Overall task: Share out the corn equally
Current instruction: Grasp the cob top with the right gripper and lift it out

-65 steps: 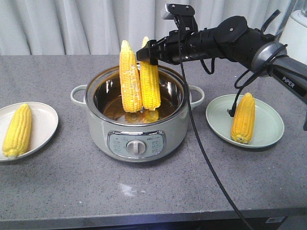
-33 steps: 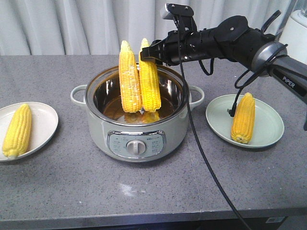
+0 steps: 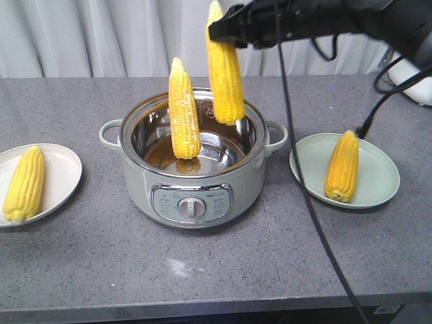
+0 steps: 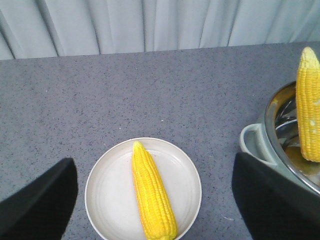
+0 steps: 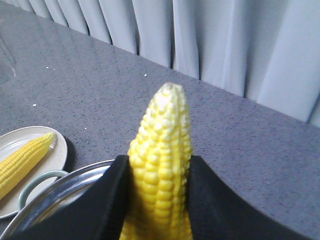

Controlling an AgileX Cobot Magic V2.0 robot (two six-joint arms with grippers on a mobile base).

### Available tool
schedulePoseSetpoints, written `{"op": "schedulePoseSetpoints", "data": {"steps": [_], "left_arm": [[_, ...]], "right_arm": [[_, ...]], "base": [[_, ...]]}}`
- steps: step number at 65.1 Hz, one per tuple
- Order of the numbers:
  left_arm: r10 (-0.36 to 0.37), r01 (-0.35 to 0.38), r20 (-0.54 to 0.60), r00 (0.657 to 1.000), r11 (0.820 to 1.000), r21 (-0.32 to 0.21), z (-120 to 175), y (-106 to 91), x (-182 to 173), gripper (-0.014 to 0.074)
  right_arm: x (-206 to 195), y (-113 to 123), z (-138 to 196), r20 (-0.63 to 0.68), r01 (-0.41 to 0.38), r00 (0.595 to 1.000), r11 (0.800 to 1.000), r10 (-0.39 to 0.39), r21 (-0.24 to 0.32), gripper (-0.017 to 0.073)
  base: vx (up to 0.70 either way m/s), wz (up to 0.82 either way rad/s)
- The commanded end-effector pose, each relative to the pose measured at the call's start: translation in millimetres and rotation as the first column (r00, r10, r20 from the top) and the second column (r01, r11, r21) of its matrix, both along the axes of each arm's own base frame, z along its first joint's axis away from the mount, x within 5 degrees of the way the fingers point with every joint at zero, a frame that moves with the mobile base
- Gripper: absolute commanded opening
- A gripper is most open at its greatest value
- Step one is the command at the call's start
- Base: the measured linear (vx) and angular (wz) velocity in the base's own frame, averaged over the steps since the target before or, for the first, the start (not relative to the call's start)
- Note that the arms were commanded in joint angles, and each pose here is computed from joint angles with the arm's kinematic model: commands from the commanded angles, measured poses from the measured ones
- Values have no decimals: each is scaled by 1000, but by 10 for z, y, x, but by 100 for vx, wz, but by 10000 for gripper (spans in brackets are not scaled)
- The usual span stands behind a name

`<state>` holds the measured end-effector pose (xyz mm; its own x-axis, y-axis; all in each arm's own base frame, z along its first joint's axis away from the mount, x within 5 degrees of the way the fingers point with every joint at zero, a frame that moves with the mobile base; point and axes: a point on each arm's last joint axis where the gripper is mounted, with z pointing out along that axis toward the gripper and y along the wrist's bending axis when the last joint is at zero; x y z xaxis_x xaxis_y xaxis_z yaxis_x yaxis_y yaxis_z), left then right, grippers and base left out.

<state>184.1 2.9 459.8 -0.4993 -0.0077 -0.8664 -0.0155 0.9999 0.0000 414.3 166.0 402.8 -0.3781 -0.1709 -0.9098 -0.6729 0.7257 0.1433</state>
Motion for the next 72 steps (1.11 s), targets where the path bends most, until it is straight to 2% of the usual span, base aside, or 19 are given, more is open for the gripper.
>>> {"op": "schedulePoseSetpoints", "data": {"steps": [1,14,25,35,47,52,63,72], "left_arm": [[-6,7,93,996,1000,-11,136,-12,-30,590],[-6,7,90,996,1000,-11,134,-12,-31,590],[-6,7,83,997,1000,-11,128,-12,-34,590],[-6,7,71,997,1000,-12,118,-13,-39,590],[-11,12,54,998,1000,-15,104,-21,-46,590],[-20,22,55,998,999,-35,104,-37,-46,590],[-64,67,52,997,996,-65,102,-87,-49,590],[-97,102,55,994,991,-90,106,-125,-52,590]], "right_arm": [[-384,-181,651,145,57,988,998,-60,23,60],[-933,-446,1043,149,143,981,985,-128,-93,67],[-1263,-679,1188,130,256,964,945,-233,-204,76],[-1475,-821,1255,112,316,948,911,-297,-263,80],[-1665,-919,1321,102,349,937,891,-334,-289,88],[-1740,-960,1349,102,368,930,882,-354,-294,88],[-1826,-985,1282,77,362,931,880,-356,-308,96],[-1858,-1005,1165,89,382,923,878,-373,-289,99]], "base": [[0,0],[0,0],[0,0],[0,0],[0,0],[0,0],[0,0],[0,0]]}}
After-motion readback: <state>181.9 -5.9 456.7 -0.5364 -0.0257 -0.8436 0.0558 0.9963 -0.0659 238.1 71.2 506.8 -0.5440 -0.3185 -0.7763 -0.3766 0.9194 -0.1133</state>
